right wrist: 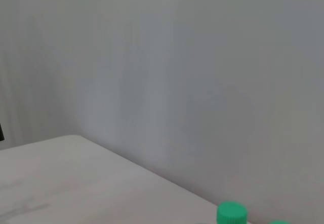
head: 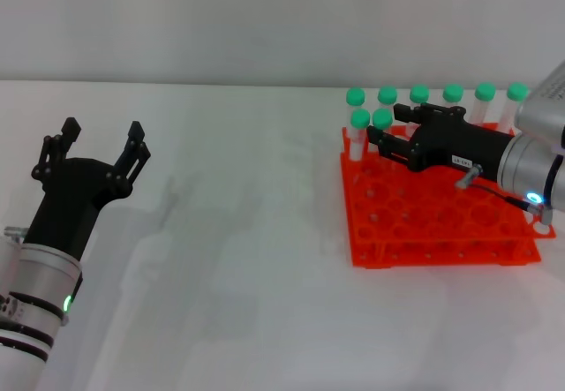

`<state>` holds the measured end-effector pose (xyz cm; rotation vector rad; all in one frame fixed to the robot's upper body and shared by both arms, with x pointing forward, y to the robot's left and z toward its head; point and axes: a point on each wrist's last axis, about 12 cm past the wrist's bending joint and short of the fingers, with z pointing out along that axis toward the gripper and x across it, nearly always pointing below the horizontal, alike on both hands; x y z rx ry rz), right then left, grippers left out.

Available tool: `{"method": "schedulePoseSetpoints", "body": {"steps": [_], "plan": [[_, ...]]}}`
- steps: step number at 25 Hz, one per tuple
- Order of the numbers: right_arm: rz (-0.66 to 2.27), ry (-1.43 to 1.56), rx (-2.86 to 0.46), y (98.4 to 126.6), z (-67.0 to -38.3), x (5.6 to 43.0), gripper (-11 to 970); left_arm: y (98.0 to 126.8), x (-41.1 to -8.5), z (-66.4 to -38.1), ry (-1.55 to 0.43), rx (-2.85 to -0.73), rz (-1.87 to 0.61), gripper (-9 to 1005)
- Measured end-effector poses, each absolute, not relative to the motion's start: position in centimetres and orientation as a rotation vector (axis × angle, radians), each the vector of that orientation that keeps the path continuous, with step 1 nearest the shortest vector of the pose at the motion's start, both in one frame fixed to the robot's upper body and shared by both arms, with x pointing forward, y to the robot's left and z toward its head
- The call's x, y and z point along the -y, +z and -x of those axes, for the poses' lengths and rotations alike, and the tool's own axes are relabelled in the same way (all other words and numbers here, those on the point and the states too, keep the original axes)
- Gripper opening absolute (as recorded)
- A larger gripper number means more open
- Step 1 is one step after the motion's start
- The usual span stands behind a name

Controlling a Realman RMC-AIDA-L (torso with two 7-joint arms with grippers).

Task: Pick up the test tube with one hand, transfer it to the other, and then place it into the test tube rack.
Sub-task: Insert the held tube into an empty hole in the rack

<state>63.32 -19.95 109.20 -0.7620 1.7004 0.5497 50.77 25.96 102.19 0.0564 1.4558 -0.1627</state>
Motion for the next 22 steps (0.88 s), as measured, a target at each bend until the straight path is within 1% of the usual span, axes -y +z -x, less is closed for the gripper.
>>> {"method": "schedulePoseSetpoints", "body": {"steps": [8, 10, 16, 22], "plan": [[0.722, 0.565, -1.701, 109.0, -62.9, 20.5, 546, 102.2, -26.1, -50.8, -0.159, -1.456, -0.06, 874], [0.709, 0.566, -1.705, 108.8, -62.8, 20.8, 777, 102.3, -26.1, -50.9, -0.159, -1.454, -0.063, 875], [0.659, 0.584, -1.697, 108.7, -62.3, 21.5, 880, 102.3, -26.2, -51.0, -0.155, -1.454, -0.071, 876], [0.594, 0.627, -1.631, 108.2, -59.9, 23.6, 880, 102.3, -26.3, -51.1, -0.149, -1.454, -0.066, 877]]}}
